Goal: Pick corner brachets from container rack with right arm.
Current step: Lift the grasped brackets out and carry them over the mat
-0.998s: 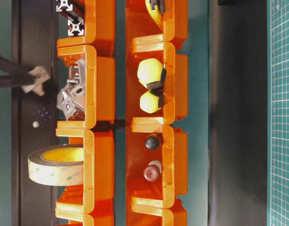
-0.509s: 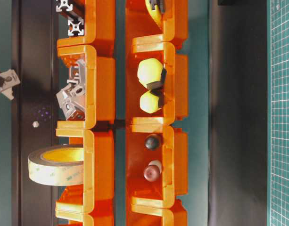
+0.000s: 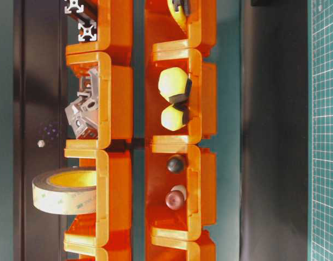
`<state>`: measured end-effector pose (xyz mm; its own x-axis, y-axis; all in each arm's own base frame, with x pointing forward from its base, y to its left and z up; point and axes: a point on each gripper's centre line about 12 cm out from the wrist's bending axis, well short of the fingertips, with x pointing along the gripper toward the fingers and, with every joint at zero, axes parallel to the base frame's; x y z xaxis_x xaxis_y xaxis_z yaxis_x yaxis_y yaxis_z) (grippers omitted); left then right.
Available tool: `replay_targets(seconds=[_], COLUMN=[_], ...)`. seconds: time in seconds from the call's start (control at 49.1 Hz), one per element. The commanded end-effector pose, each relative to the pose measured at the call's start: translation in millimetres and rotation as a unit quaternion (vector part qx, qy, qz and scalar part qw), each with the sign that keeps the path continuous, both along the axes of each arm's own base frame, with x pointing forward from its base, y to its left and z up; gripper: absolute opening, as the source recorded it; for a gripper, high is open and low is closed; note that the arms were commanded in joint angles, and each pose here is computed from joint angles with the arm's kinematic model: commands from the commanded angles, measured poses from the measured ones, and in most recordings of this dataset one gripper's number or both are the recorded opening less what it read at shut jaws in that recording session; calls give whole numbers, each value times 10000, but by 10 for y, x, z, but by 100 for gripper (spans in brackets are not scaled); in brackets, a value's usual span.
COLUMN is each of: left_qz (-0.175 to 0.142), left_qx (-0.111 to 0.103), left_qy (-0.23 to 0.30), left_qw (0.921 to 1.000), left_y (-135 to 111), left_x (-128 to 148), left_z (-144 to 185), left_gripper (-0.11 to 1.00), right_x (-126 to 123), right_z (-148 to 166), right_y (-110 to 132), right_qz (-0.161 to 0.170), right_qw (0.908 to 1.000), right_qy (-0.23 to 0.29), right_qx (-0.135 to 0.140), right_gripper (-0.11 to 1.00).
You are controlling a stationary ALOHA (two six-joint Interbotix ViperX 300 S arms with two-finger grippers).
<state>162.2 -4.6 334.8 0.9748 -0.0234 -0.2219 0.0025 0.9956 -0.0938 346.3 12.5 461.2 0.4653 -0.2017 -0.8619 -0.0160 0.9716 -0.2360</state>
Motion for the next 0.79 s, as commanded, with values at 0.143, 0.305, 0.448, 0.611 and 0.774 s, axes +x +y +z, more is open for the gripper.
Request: replay_targets(seconds=[0.143, 0.305, 0.448, 0.611, 0.774], left_qz=[-5, -7, -7, -22, -78], left_qx=[-11, -11, -14, -15, -20], left_qy=[-307, -483, -582, -582, -628], left_qw=[9995, 9988, 9983, 9983, 9980], left_y=[-1, 1, 3, -2, -19], left_x=[-23, -81, -114, -114, -109], left_z=[182, 259, 305, 305, 315], left_gripper=[0, 0, 0, 0, 0], right_x=[-229, -238, -195, -105, 41], right_z=[-387, -780, -1075, -1380, -1715], right_y=[377, 589, 711, 765, 820], right_qz=[294, 508, 610, 671, 729], right_qw=[9993, 9969, 9942, 9945, 9953], right_qy=[-143, -437, -658, -545, -324], right_qx=[200, 408, 597, 596, 545], right_gripper=[50, 50, 50, 50, 50])
